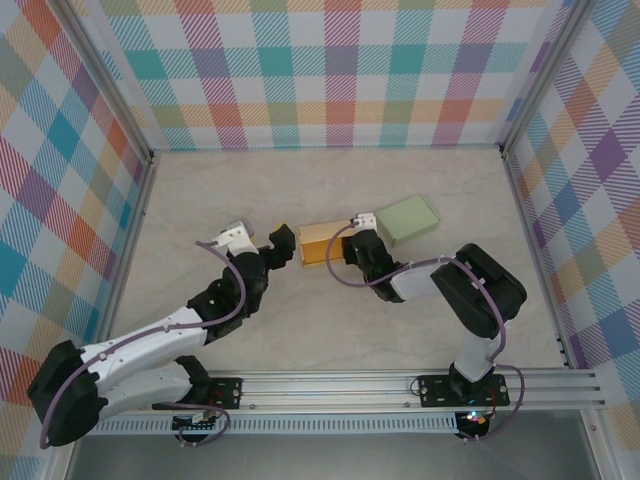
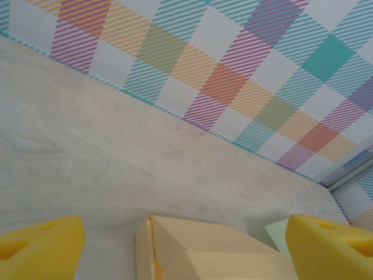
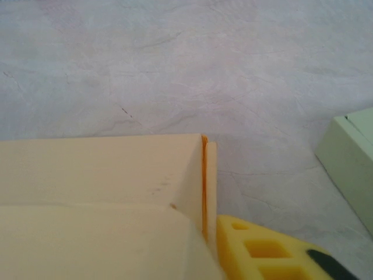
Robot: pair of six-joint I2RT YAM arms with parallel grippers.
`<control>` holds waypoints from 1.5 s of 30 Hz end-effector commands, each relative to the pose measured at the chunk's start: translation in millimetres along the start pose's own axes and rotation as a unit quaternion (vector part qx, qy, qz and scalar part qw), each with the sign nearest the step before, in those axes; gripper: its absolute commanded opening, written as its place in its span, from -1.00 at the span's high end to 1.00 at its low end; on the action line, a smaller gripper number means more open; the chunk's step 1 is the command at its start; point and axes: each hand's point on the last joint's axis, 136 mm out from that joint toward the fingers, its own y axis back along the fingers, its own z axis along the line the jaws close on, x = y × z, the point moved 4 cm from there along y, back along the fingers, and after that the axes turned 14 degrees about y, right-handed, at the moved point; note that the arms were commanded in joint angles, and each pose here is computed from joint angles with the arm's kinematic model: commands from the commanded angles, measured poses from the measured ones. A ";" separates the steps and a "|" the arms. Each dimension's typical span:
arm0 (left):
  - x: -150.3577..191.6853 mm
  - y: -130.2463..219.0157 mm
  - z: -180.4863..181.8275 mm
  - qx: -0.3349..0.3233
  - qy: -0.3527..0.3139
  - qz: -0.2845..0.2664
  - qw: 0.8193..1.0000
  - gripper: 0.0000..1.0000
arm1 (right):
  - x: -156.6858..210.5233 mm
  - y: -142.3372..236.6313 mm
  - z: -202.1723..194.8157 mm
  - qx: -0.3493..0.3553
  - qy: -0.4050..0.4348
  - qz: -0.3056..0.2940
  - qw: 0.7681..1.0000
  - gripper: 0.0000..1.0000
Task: Fold the paper box
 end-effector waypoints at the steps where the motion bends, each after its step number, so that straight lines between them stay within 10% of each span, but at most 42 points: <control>1: -14.3 4.1 6.2 -0.044 -0.054 0.014 0.998 -0.80 | -15.4 10.9 2.9 -0.011 0.004 -0.012 1.000 0.01; 7: -28.8 -2.1 3.5 -0.071 -0.074 0.042 0.994 -1.00 | -17.0 27.9 3.5 -0.029 0.021 0.010 0.999 -0.99; 26: -17.5 -76.2 -9.9 -0.136 -0.132 0.077 0.979 -0.99 | -81.7 166.6 -61.1 -0.012 -0.024 0.036 0.999 -0.99; 45: 67.7 -128.0 21.4 -0.190 -0.158 0.204 0.947 -0.99 | -54.1 16.1 -42.3 -0.092 -0.049 0.287 0.952 -0.96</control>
